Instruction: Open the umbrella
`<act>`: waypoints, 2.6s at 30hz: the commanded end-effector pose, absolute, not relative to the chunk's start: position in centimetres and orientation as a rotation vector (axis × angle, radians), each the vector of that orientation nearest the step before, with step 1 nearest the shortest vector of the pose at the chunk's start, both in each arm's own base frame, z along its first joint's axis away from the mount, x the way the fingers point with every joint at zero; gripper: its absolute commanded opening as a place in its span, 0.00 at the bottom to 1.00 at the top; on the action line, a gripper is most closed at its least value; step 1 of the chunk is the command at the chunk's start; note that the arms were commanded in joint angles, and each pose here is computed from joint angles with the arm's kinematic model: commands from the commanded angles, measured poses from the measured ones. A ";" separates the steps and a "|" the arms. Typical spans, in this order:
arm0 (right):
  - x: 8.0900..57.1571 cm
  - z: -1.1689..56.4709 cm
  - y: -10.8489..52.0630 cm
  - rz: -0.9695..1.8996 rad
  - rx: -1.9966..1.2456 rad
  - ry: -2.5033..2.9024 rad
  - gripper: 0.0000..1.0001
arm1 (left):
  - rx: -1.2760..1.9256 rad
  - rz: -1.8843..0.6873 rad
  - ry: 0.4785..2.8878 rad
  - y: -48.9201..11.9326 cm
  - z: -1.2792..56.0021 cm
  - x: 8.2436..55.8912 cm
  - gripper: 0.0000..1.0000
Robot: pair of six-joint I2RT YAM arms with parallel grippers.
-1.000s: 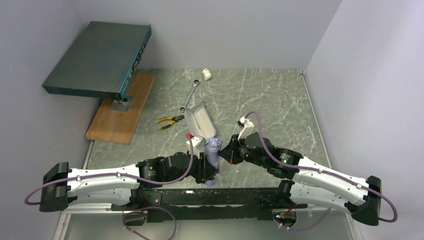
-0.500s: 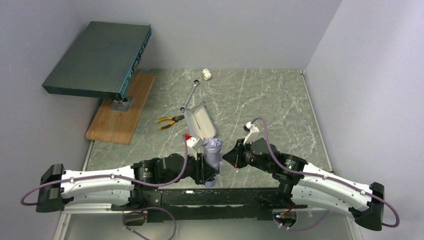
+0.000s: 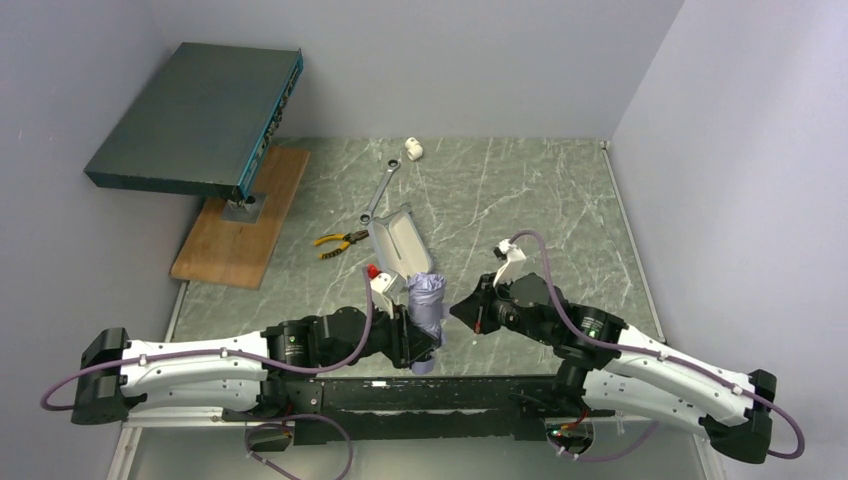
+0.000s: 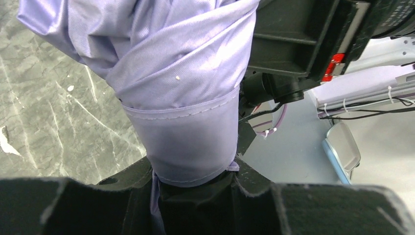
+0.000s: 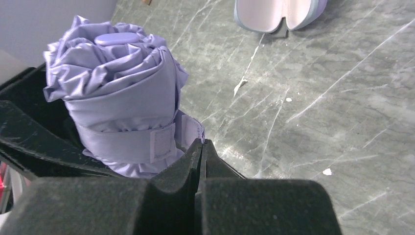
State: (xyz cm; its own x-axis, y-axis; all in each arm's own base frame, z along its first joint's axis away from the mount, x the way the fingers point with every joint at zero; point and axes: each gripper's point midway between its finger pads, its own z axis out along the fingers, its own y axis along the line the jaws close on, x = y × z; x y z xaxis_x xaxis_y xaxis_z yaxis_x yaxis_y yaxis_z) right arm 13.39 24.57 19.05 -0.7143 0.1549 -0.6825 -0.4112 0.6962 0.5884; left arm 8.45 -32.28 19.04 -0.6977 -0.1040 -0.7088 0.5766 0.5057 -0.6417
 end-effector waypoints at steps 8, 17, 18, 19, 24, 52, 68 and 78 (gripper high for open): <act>14.1 19.9 21.5 0.887 -0.126 2.108 0.00 | 0.332 -1.377 1.877 -34.1 24.4 8.7 0.00; 19.2 23.1 21.9 0.717 -0.103 1.950 0.00 | 0.546 -1.588 1.787 -36.6 27.5 4.6 0.00; 19.9 23.8 22.1 0.700 -0.103 1.950 0.00 | 0.572 -1.609 1.774 -36.8 27.8 4.0 0.00; 20.5 24.7 22.2 0.692 -0.103 1.948 0.00 | 0.603 -1.631 1.758 -37.0 28.2 3.4 0.00; 22.8 29.1 22.2 0.701 -0.096 1.886 0.00 | 0.687 -1.617 1.775 -37.7 28.4 1.5 0.00; 12.3 31.3 22.6 1.191 -0.376 1.907 0.58 | 0.481 -1.183 2.052 -36.1 25.4 5.6 0.00; 9.0 30.2 22.6 1.343 -0.422 1.886 0.83 | 0.296 -1.074 2.027 -34.9 27.5 8.5 0.00; 10.9 29.9 23.8 1.285 -0.366 1.923 0.81 | 0.285 -1.136 1.979 -35.9 28.4 8.5 0.00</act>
